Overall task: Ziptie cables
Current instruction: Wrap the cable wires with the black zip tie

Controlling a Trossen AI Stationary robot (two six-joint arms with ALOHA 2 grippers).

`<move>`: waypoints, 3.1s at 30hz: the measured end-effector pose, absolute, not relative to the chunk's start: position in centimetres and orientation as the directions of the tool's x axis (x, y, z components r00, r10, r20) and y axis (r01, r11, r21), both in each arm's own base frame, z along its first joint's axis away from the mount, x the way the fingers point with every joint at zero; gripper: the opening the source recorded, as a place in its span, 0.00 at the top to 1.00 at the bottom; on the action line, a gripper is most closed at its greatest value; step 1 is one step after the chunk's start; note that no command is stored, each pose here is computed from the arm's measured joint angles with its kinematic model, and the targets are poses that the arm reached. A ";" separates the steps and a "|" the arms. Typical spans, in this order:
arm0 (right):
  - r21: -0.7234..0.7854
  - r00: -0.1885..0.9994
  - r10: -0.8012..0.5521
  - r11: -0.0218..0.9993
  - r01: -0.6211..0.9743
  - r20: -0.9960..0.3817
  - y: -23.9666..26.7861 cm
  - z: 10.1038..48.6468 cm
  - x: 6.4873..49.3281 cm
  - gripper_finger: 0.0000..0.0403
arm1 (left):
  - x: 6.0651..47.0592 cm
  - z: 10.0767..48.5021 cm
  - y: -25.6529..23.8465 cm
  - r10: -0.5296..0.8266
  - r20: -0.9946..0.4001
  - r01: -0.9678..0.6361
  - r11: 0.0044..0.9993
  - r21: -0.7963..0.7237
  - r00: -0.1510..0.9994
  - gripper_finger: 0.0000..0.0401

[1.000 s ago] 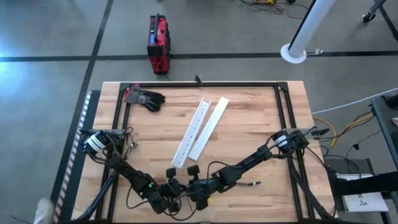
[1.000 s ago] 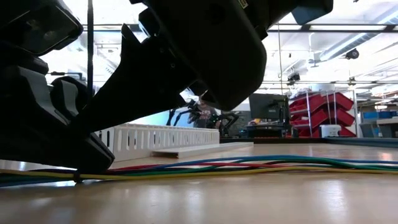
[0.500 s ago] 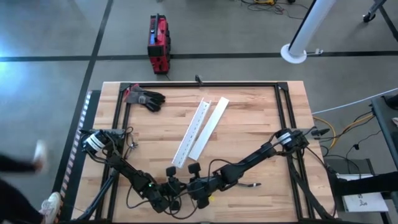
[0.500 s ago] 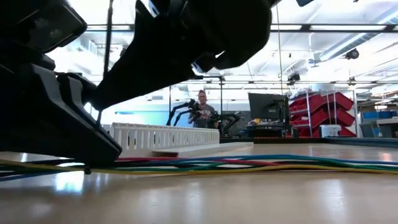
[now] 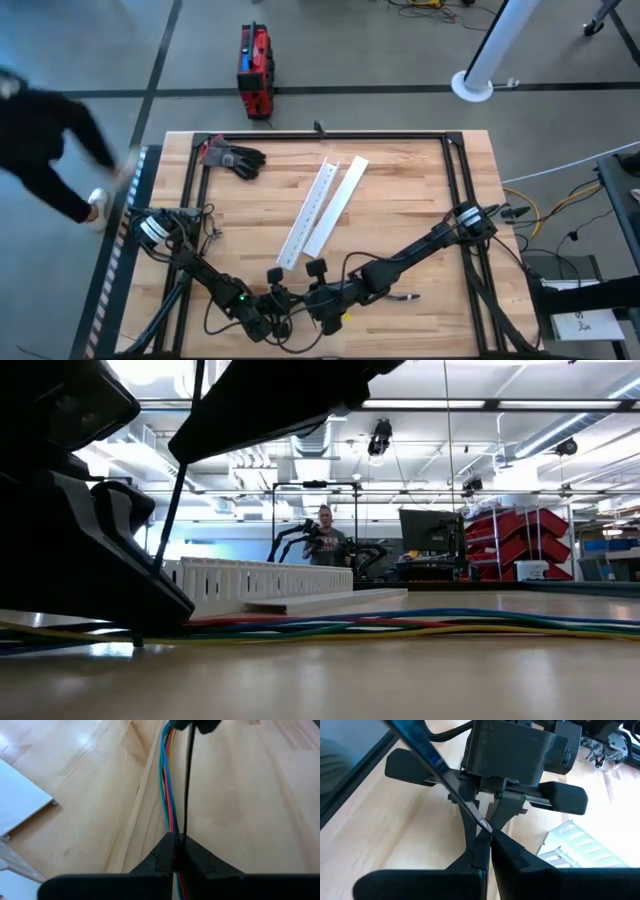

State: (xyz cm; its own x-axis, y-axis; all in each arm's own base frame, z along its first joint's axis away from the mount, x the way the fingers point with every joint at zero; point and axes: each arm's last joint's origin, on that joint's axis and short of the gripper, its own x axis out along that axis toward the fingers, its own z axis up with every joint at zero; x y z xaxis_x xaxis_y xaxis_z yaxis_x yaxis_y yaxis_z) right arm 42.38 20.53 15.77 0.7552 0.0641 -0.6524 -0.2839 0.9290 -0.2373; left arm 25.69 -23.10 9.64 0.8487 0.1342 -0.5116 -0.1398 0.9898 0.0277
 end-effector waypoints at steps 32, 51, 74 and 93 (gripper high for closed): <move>-0.197 0.760 0.059 0.950 -0.241 -0.647 20.5 12.9 43.4 0.83 | 25.4 11.4 -23.2 0.042 -0.535 -0.073 0.997 -0.036 0.844 0.84; -0.193 0.614 0.012 0.945 -0.266 -0.789 19.9 19.5 39.9 0.63 | 24.4 15.3 -22.1 0.106 -0.510 -0.102 0.994 0.036 0.854 1.00; -0.058 0.029 -0.057 0.996 -0.060 -0.998 22.4 15.3 29.5 0.63 | 23.9 18.2 -21.6 0.093 -0.451 -0.076 0.996 0.056 0.888 1.00; -0.127 -0.194 -0.145 0.987 -0.102 -0.970 21.4 11.2 24.3 0.90 | 24.0 18.0 -21.5 0.103 -0.454 -0.081 0.994 0.068 0.885 1.00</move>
State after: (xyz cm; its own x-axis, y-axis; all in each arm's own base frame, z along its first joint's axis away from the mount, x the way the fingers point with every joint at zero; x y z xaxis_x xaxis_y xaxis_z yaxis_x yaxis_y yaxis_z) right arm 24.34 21.43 11.16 -0.1944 -0.1448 -0.9702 -0.1023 0.9866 -0.1267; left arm 23.98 -21.52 18.03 0.8852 0.1027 -0.4537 -0.0808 0.9944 0.0676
